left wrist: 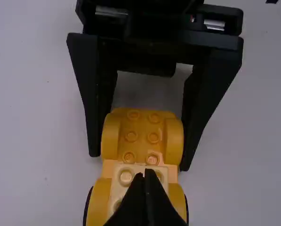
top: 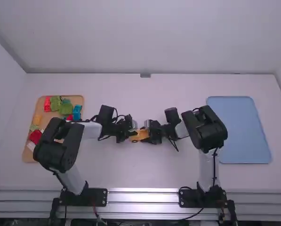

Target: Assemble lego blocks to make yellow taxi

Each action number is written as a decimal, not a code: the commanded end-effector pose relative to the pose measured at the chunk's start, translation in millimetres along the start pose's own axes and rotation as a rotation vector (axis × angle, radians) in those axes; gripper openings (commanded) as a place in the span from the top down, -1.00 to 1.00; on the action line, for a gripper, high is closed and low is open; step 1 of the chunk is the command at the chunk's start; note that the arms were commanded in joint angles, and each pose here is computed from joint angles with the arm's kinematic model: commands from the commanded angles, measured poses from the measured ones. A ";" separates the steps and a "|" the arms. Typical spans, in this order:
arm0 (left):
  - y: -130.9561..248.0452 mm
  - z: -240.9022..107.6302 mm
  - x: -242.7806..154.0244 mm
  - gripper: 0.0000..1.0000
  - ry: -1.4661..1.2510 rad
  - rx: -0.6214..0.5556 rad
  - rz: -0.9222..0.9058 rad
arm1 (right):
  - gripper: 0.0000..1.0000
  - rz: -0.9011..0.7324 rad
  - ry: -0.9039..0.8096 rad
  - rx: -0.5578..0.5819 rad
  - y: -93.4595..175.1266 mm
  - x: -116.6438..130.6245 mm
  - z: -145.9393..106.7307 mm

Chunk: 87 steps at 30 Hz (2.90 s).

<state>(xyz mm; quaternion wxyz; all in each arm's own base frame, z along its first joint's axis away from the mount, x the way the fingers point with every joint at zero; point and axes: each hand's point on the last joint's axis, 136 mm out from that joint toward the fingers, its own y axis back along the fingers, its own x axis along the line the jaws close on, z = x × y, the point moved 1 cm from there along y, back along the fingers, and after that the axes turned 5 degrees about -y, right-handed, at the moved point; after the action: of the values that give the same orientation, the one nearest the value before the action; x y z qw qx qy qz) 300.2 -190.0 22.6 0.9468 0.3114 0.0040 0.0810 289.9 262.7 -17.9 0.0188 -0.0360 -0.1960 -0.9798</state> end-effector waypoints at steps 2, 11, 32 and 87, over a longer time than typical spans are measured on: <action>-4.3 -76.9 -14.4 0.96 0.131 0.340 0.046 | -0.26 0.008 -0.014 0.010 -5.0 3.6 -2.6; 17.5 4.4 5.3 0.96 0.013 0.115 -0.009 | -0.25 0.001 -0.031 0.010 -4.6 0.4 -1.5; 125.9 120.6 34.8 -0.98 0.010 0.055 0.375 | -0.98 -0.090 -0.086 0.179 25.5 -7.0 -17.3; 453.4 -2.4 -36.2 -0.98 1.611 0.174 1.778 | -0.98 -0.410 0.087 -0.012 104.0 -70.8 271.0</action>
<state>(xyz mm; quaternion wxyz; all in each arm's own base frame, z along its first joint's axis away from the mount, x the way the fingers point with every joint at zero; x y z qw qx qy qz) 185.7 161.4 285.8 0.2376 0.1100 0.3719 0.8906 378.4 270.6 250.1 -0.1744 0.0298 -0.2057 -0.9625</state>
